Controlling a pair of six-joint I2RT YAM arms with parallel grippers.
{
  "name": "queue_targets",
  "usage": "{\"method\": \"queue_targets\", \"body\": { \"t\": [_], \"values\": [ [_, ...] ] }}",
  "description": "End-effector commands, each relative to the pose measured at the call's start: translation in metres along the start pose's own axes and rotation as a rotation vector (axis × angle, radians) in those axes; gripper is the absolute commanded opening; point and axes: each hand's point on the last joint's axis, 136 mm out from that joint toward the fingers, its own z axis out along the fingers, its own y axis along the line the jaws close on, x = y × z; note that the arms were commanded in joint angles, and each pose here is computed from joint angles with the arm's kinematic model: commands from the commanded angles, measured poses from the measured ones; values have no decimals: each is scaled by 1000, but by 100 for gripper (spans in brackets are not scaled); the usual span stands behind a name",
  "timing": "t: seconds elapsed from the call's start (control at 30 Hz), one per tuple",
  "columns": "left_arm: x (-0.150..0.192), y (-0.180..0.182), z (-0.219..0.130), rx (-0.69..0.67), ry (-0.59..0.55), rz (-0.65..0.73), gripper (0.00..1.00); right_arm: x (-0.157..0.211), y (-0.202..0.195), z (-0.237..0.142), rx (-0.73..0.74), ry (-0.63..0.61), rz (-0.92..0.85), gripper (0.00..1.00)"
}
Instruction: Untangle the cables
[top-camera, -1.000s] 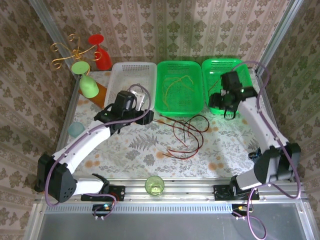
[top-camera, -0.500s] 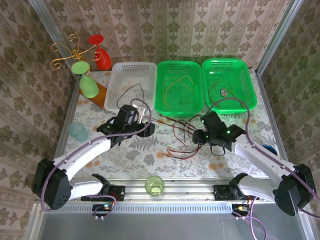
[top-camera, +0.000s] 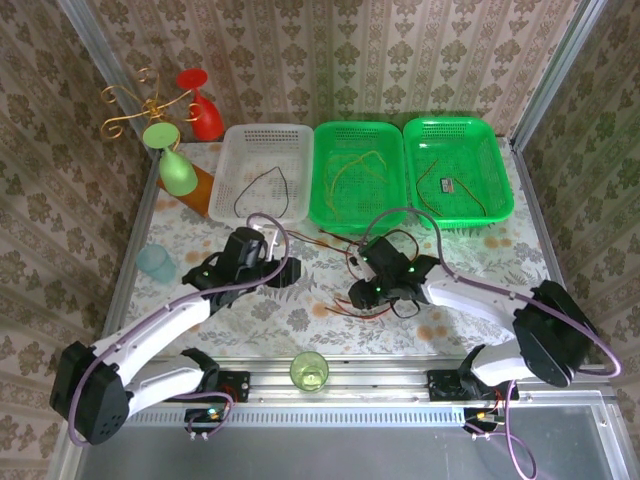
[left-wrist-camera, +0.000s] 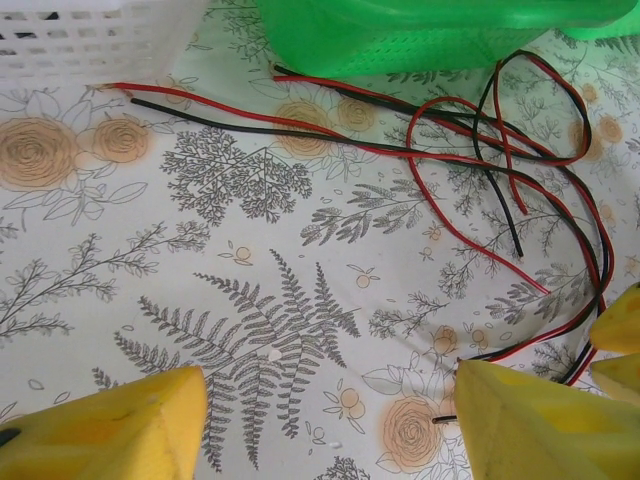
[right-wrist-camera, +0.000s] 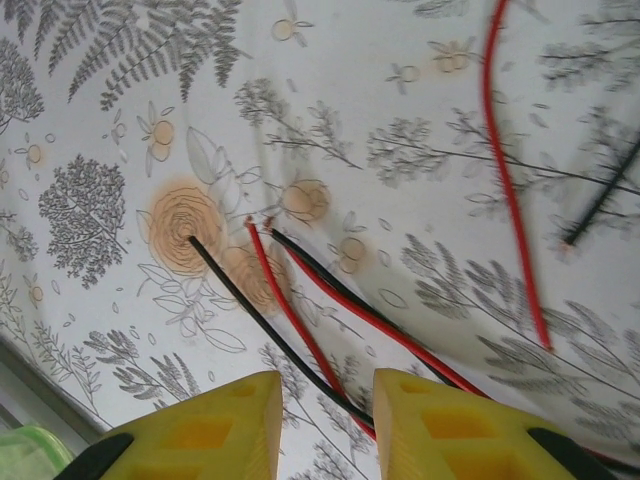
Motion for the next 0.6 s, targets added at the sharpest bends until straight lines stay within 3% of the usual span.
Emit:
{"method": "queue_targets", "body": {
  "t": [0.0,0.57],
  "values": [
    [2,4,-7,-24,-16,-19,67,-6,20,4,-61,17,-36,31],
    [7,11,-13,-44,-7,-17,69,11,24,40,-11,191,-14,29]
  ]
}}
